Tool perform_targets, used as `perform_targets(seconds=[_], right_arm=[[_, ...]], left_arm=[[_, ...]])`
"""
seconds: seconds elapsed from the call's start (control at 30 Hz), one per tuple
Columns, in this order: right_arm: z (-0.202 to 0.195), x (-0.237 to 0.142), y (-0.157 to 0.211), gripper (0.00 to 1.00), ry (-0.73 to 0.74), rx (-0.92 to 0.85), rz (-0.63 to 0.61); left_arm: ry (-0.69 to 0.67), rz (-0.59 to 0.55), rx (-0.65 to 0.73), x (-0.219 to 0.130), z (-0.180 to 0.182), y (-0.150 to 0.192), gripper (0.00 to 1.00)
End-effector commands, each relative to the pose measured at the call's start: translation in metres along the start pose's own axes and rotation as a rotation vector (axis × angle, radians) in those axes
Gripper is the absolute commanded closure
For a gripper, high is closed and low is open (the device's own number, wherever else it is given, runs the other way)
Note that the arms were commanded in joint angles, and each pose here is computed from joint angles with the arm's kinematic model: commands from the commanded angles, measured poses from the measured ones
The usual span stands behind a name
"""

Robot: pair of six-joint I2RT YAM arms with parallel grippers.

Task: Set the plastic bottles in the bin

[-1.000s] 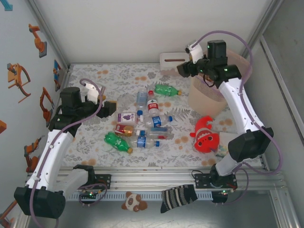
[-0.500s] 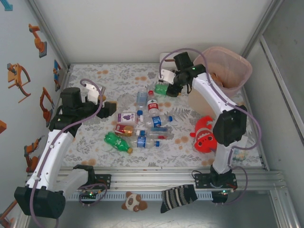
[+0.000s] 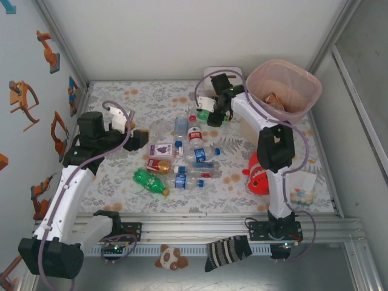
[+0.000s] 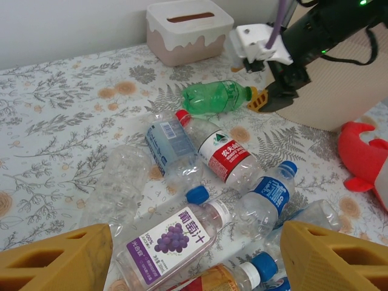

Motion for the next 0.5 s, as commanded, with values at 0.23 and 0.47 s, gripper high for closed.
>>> perform_targets(seconds=[0.23, 0.47], right_arm=[[-0.023, 0.042, -0.022, 0.22, 0.047, -0.031, -0.054], [-0.030, 0.067, -0.028, 0.22, 0.037, -0.032, -0.070]], left_arm=[[0.008, -0.007, -0.018, 0.002, 0.000, 0.002, 0.27], [0.015, -0.004, -0.015, 0.003, -0.002, 0.003, 0.27]])
Point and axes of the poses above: each hand's point on the last joint's axis, 136 mm out from that joint toward the fingers, its own x axis out along the fingers, its own z axis along the line the jaws close on, y = z × x, the point moved 6 cm from there along -x, back along the fingers, and after that the axes turned 10 degrees about x, right-handed, at the moved point
